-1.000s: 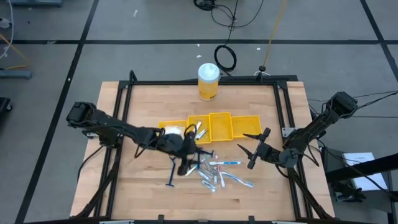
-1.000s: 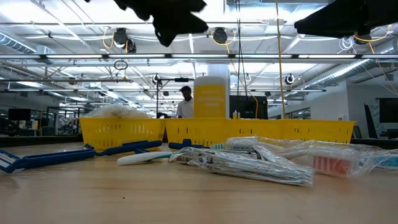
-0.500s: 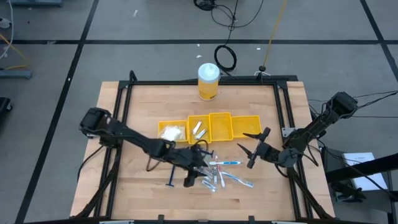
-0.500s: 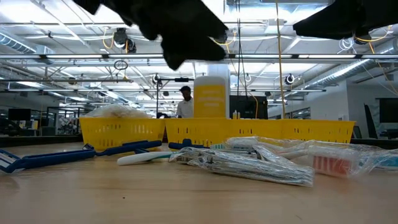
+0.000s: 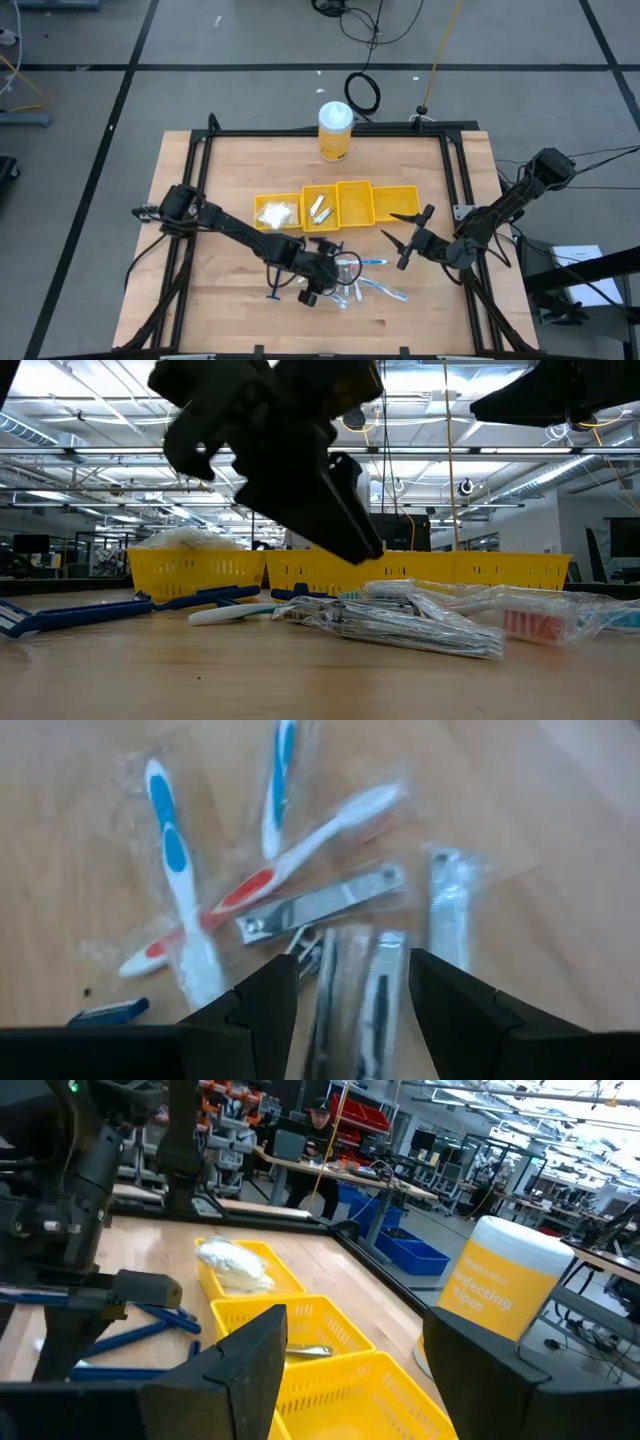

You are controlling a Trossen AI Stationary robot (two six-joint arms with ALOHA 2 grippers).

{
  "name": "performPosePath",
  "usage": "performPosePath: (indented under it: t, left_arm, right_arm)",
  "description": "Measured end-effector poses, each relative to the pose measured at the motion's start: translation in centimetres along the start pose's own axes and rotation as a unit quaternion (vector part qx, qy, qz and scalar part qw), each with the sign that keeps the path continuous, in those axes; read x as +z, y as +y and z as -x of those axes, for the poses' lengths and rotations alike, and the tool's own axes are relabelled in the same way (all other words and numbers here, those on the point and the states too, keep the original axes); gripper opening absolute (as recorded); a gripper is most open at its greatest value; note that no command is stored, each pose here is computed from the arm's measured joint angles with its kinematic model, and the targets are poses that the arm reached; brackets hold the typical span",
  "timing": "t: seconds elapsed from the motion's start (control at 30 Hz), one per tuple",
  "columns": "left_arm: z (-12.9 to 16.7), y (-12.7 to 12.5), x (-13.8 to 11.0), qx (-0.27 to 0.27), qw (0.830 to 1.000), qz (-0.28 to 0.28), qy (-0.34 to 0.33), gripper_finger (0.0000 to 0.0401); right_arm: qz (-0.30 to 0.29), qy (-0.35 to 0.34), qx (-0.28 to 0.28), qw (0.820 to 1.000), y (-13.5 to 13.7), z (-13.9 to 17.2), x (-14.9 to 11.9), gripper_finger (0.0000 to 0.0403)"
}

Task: Pick & Place Travel size toiletries
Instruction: Put the silver nail cutter into the middle left yellow bin

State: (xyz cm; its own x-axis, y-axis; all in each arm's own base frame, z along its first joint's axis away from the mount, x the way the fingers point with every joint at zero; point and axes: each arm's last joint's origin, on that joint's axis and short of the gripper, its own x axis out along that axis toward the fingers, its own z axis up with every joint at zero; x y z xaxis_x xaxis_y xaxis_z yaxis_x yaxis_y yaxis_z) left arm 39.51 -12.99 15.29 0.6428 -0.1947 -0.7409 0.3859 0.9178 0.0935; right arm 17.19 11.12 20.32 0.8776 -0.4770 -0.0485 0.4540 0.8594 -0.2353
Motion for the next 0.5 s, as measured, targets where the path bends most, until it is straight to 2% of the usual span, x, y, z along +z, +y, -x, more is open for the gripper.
performPosePath:
  t: [0.17, 0.33, 0.5]
  left_arm:
    - [-0.5, 1.0, -0.5, 0.016, 1.0, 0.014, 0.01, 0.0186]
    - [-0.4, 2.2, -0.6, 0.062, 0.998, 0.021, 0.013, 0.0186]
    - [-0.8, 3.0, -1.0, 0.062, 0.998, 0.026, 0.021, 0.0186]
  right_arm:
    - [0.0, 0.0, 0.0, 1.0, 0.0, 0.0, 0.0, 0.0221]
    - [0.001, 0.0, 0.0, 1.0, 0.0, 0.0, 0.0, 0.0221]
    - [0.001, 0.0, 0.0, 1.0, 0.0, 0.0, 0.0, 0.0221]
